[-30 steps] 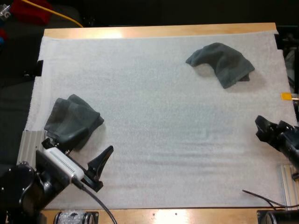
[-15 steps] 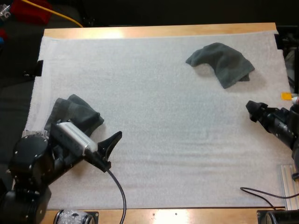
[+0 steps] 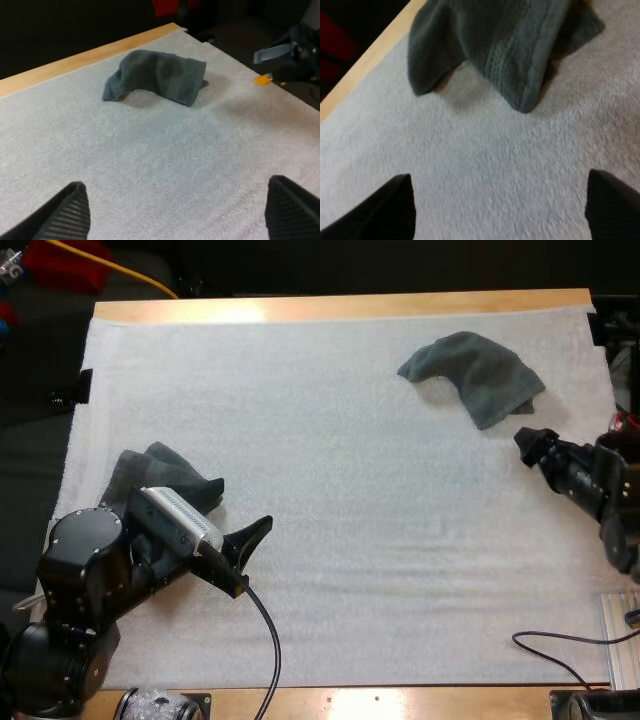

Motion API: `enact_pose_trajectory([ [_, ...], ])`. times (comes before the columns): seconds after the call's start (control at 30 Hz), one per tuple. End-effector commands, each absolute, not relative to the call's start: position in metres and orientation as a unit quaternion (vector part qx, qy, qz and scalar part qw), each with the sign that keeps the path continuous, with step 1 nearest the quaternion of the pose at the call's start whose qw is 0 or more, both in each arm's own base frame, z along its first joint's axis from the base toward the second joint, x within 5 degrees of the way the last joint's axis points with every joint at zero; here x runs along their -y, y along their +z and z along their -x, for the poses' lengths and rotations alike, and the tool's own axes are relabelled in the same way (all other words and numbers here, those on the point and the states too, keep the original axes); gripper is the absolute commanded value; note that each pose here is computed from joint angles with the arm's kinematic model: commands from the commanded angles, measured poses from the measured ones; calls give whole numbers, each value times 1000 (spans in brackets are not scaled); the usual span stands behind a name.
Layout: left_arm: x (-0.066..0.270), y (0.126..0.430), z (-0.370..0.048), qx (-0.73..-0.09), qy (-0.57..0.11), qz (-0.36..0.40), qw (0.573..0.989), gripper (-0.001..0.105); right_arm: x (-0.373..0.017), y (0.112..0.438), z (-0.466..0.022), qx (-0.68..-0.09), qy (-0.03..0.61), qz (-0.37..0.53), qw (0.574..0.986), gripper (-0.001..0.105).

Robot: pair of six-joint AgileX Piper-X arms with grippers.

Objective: Pick towel from pile, fold and stack

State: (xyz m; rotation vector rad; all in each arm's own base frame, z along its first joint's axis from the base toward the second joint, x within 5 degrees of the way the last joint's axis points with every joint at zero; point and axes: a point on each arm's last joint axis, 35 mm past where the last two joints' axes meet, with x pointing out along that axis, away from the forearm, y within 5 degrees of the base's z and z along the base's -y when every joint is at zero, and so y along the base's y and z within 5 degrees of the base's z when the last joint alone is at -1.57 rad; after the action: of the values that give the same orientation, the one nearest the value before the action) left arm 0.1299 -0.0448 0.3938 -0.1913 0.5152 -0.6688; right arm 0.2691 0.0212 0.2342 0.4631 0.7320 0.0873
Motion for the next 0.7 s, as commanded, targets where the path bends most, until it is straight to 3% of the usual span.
enact_pose_trajectory([
  [0.0, 45, 397, -129, -245, -322, 94, 910, 70, -22, 237, -277, -343, 46, -234, 908, 69],
  [0.67, 45, 395, -128, -257, -321, 97, 907, 70, -26, 196, -383, -392, 14, -229, 891, 69],
])
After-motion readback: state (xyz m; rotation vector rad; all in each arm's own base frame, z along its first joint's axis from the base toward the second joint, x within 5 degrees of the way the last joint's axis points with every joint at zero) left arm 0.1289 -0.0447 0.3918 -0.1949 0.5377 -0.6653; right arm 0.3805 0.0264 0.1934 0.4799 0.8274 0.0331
